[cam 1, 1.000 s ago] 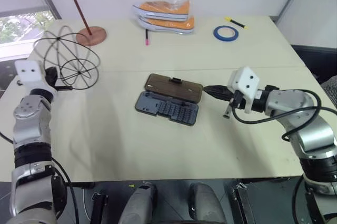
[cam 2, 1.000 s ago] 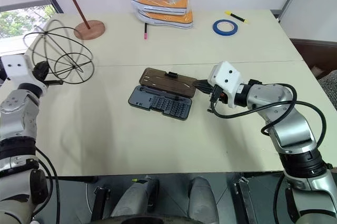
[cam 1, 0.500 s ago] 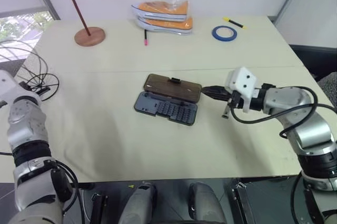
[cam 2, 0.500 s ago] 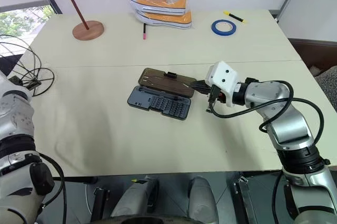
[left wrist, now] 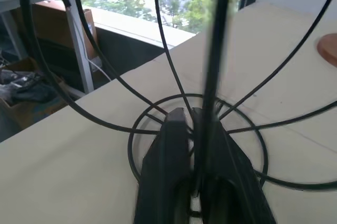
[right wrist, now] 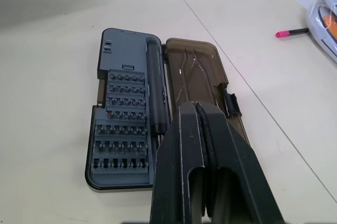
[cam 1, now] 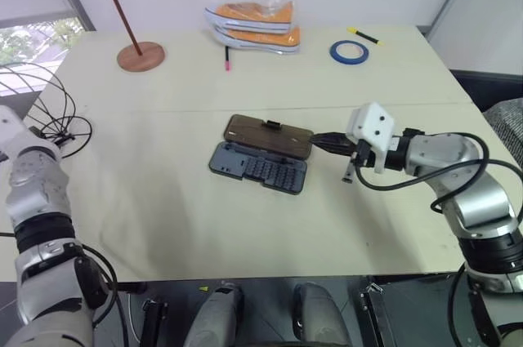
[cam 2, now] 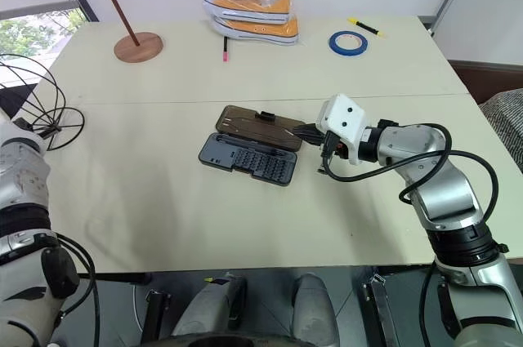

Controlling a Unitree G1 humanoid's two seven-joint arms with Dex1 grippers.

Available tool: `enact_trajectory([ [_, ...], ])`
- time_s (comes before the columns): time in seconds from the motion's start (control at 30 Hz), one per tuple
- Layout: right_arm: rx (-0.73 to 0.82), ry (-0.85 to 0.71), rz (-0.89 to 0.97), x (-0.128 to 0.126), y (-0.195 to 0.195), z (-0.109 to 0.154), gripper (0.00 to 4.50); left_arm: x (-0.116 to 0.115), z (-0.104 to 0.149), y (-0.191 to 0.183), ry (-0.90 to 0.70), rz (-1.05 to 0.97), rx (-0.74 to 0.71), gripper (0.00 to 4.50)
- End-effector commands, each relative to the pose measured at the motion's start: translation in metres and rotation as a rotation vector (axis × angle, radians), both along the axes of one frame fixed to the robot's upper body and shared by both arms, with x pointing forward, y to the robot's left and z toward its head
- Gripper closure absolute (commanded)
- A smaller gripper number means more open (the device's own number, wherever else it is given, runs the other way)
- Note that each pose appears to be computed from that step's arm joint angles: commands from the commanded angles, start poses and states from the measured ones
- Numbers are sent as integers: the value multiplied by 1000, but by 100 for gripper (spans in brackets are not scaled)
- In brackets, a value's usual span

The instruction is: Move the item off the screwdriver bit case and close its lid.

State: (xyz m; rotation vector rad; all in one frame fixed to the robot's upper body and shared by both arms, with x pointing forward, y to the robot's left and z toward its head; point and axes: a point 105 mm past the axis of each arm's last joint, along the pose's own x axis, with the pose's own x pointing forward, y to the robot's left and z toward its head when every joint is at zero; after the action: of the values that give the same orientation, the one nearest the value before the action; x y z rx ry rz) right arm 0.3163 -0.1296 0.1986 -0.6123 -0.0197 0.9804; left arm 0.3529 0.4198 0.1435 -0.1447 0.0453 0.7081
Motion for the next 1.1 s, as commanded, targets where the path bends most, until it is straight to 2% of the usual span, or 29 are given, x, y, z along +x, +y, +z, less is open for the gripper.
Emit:
enact_trajectory([
  [0.03,5,-55,17,-2,5,12,450,1,16,1,-24,-11,66,227],
  [0.13,4,-57,14,-1,5,11,450,-3,26,0,-27,15,142,76],
  [0.2,7,-56,13,-1,5,11,450,-7,31,-3,-48,14,168,3],
  [0.33,9,-53,12,-2,5,10,450,-18,35,-17,-72,-3,198,3],
  [0.63,22,-47,3,-3,5,6,450,-88,0,-81,43,-91,161,3],
  [0.77,61,-69,-65,10,0,10,450,-67,13,-129,-24,-345,183,3],
  [0.87,103,-91,-175,28,-10,14,450,-46,30,-159,-96,-506,245,3],
  [0.97,126,-122,-260,43,-17,18,450,-30,35,-191,-123,-704,248,3],
  [1.1,140,-115,-339,58,-19,17,450,-13,24,-221,-52,-959,286,3],
])
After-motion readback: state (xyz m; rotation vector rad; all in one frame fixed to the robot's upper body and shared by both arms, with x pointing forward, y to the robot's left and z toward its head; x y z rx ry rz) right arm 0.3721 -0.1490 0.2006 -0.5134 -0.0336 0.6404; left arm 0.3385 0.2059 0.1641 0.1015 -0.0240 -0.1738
